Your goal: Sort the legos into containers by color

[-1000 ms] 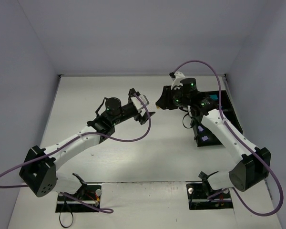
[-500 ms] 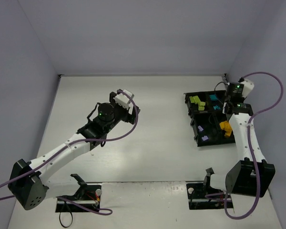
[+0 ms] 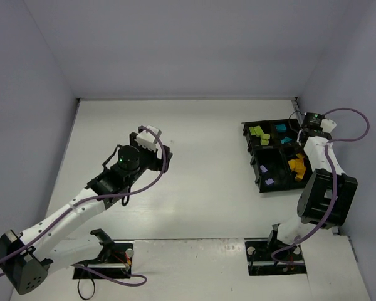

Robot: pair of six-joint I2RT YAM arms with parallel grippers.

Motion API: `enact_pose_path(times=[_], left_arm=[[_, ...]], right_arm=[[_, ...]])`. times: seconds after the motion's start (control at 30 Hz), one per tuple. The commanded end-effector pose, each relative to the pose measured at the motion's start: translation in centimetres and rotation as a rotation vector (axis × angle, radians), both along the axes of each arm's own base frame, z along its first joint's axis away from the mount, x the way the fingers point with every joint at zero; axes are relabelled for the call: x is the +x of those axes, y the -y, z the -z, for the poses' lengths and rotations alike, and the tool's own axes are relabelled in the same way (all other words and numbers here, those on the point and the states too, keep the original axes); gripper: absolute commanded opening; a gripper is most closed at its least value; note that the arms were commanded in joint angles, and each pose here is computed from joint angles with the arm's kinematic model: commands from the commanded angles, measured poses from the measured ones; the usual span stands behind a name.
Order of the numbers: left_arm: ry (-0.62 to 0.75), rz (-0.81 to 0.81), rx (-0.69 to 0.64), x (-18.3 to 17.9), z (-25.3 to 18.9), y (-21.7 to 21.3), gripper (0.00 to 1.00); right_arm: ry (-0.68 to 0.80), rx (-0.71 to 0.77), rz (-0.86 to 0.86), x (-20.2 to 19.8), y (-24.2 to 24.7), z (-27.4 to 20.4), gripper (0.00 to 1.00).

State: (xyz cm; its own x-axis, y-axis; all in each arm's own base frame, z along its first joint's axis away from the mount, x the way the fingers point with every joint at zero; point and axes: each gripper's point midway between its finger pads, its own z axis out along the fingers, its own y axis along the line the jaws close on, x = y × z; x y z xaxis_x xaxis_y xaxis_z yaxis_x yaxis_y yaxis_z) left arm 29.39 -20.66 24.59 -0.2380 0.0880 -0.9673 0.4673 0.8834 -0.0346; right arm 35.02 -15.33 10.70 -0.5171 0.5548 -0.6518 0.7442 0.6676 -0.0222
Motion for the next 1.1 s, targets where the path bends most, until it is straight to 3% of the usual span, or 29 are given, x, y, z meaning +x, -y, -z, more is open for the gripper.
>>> enact_pose_path(times=[0.0, 0.17, 0.33, 0.53, 0.63, 0.8, 1.07], left_arm=[[0.031, -0.038, -0.030, -0.4, -1.6, -1.2, 0.78], [0.020, -0.046, -0.020, -1.6, -1.7, -2.3, 0.78], [-0.014, -0.074, -0.029, -2.2, -1.7, -3.1, 0.78], [-0.083, -0.126, -0.067, -3.3, -1.7, -4.2, 0.78], [-0.097, -0.140, -0.073, -4.0, -1.9, -4.9, 0.78], [-0.077, -0.198, -0.109, -4.7, -3.6, -6.5, 0.78], [-0.086, -0.315, -0.101, -5.7, -5.3, -9.5, 0.78]], right_arm=[[0.123, -0.025, -0.002, 2.7, 0.6, -3.0, 0.48], [0.146, -0.023, -0.039, 2.4, 0.1, -3.9, 0.68], [0.210, -0.011, -0.125, 1.9, -1.5, -6.3, 0.74], [0.445, -0.038, -0.290, -0.6, -5.0, -14.6, 0.81], [0.525, -0.037, -0.370, -1.8, -6.8, -17.5, 0.99], [0.676, -0.070, -0.528, -4.5, -11.0, -23.1, 1.00], [0.787, -0.024, -0.709, -7.6, -16.5, -25.4, 1.00]])
